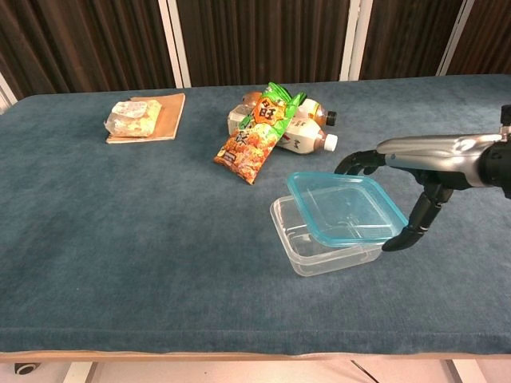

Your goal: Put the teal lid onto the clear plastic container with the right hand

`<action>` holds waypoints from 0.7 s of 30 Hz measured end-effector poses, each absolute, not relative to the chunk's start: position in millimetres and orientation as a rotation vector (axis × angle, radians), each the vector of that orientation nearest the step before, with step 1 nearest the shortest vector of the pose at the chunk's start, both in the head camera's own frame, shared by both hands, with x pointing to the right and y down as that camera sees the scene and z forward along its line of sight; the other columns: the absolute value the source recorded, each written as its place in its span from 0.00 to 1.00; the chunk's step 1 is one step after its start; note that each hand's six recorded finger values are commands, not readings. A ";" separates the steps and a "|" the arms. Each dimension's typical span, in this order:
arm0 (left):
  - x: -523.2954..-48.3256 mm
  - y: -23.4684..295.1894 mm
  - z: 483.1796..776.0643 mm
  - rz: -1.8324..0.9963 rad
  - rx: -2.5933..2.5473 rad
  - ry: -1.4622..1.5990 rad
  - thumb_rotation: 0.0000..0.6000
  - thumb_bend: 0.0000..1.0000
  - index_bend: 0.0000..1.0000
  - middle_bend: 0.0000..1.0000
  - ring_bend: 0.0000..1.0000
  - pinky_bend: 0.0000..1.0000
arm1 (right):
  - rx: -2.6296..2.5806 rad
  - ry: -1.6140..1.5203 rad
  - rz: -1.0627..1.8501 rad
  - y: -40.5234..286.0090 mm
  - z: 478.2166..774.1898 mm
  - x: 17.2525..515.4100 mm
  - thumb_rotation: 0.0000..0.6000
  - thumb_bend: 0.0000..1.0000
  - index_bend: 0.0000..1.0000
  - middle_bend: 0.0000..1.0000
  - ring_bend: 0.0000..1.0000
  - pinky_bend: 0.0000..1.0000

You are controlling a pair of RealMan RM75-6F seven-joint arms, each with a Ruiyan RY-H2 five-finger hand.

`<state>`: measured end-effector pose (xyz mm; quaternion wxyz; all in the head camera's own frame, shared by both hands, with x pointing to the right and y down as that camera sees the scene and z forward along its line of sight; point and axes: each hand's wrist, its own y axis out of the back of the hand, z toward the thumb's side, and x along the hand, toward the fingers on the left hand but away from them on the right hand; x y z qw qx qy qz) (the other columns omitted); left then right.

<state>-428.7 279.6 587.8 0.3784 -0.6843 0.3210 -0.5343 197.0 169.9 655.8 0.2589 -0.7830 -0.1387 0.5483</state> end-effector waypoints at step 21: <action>-431.4 280.0 583.7 -1.360 -1.746 0.834 1.00 0.39 0.00 0.00 0.01 0.03 | -2.085 -0.375 1.506 167.5 667.0 186.0 1.00 0.10 0.48 0.21 0.08 0.02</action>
